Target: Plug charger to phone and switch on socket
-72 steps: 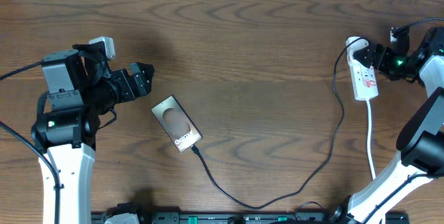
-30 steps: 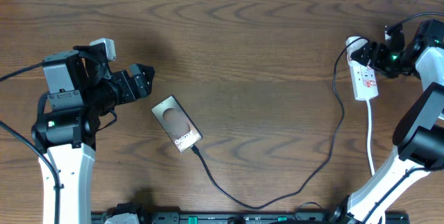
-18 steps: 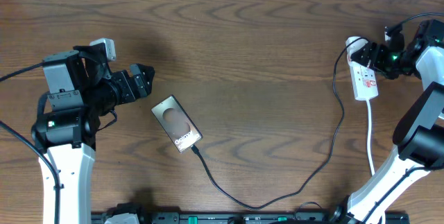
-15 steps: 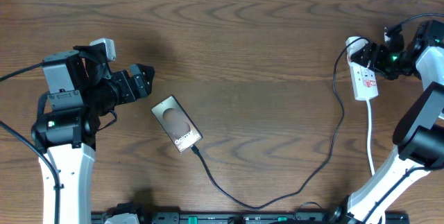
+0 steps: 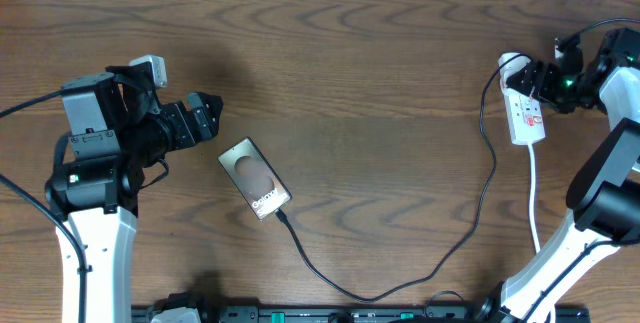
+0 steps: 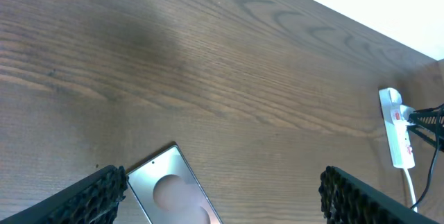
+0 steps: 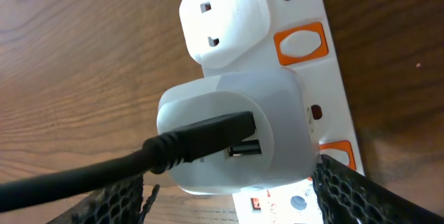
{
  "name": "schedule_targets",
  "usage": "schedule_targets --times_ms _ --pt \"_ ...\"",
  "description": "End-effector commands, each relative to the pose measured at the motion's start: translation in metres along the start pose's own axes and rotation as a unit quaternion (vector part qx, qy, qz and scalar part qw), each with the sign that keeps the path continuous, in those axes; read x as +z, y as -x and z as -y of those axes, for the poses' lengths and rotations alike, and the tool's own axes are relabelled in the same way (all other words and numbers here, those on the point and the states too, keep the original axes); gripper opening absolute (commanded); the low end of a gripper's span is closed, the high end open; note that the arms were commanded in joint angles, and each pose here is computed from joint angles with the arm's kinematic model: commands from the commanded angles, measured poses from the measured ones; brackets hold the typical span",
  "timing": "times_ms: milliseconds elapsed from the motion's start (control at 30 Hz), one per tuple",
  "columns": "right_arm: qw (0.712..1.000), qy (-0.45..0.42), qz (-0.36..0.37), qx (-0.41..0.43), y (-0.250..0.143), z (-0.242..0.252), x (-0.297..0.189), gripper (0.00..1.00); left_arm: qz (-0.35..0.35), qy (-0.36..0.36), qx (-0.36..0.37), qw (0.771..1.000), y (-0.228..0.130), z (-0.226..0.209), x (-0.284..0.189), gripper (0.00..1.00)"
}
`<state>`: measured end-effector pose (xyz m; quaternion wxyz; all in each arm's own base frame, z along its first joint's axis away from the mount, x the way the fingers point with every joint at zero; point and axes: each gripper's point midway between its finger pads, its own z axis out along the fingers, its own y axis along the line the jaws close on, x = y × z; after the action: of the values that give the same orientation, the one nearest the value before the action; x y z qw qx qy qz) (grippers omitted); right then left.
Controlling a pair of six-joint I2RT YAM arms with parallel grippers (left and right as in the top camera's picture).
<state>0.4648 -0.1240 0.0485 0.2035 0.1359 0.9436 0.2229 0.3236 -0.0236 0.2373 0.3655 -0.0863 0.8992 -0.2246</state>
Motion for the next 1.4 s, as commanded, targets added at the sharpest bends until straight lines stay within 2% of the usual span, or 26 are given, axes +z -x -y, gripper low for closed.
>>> schedule_targets --times_ms 0,567,900,967,1167,1367 --pt "1.000 0.007 -0.011 0.002 -0.005 0.001 0.011 0.75 0.005 -0.006 0.012 1.000 0.003 0.004 -0.003 0.91" --pt "0.999 0.037 -0.029 0.011 -0.016 -0.010 0.022 0.72 0.005 -0.006 0.012 1.000 0.003 0.004 -0.003 0.91" --pt "0.997 0.052 -0.039 0.028 -0.039 -0.006 0.039 0.70 0.005 -0.006 0.012 1.000 0.003 0.004 -0.003 0.91" --pt "0.998 0.036 -0.045 0.031 -0.041 -0.001 0.038 0.69 0.005 -0.006 0.012 1.000 0.003 0.004 -0.003 0.91" --pt "0.996 -0.043 -0.056 0.049 -0.038 0.019 0.014 0.76 0.005 -0.006 0.012 1.000 0.003 0.004 -0.003 0.91" --pt "0.986 -0.147 -0.002 0.074 -0.017 0.021 -0.053 0.84 0.005 -0.006 0.012 1.000 0.003 0.004 -0.003 0.91"
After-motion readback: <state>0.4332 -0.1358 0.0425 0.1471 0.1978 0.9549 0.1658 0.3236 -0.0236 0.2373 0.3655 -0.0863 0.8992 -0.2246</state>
